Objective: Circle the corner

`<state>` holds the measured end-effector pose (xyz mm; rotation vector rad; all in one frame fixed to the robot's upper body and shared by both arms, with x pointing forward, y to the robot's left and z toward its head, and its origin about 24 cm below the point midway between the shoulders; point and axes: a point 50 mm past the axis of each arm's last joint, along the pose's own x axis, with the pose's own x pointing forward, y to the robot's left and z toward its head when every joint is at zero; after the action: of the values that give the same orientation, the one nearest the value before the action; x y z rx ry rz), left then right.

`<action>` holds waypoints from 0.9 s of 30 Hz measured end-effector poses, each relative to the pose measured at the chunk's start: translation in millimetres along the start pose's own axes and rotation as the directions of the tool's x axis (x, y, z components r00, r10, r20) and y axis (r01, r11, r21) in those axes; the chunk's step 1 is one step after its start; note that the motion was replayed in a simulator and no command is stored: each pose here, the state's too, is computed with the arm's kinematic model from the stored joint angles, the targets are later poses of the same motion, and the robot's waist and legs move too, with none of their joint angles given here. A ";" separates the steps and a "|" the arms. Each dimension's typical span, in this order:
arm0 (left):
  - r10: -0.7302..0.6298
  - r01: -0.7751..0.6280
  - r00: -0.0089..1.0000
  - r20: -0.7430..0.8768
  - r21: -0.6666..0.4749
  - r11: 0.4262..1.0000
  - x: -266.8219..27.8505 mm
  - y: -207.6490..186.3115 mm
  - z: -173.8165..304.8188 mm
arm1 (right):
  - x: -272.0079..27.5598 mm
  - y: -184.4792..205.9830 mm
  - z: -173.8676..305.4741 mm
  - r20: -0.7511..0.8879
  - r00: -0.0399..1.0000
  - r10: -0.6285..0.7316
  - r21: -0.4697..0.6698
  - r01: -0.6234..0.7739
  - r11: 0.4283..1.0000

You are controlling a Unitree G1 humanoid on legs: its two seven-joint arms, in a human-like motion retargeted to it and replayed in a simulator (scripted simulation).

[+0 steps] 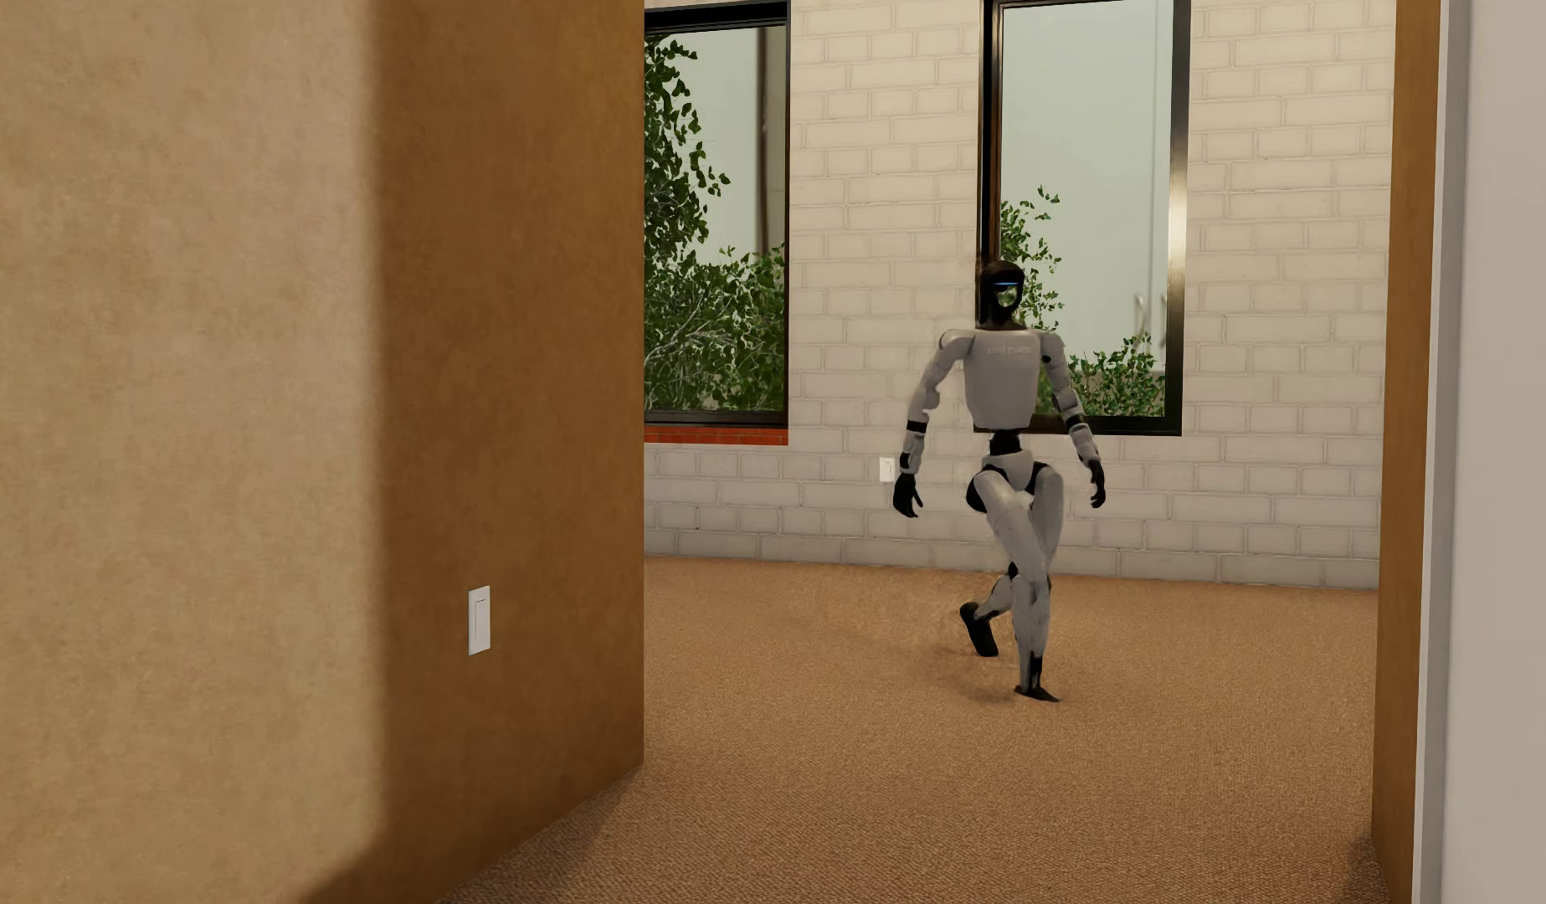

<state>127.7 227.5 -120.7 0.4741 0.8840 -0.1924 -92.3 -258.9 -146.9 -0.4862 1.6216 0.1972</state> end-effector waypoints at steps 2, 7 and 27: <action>-0.048 0.051 0.983 -0.177 0.011 0.999 -9.4 -16.0 -44.7 | 4.3 -4.5 24.8 0.062 0.998 -0.002 -0.041 0.004 0.999; -0.193 0.242 0.873 -0.448 0.056 0.969 -59.5 -61.2 -123.2 | -12.0 -14.5 137.3 0.461 0.887 -0.034 0.009 0.034 0.999; 0.071 -0.083 0.992 0.102 0.112 0.990 15.4 43.5 45.0 | 1.2 -23.9 41.4 0.144 0.988 -0.061 0.015 0.060 0.998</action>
<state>184.0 244.9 -94.6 0.6016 0.7598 -0.1954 -44.7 -263.6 -149.2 -0.5010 1.4641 0.1738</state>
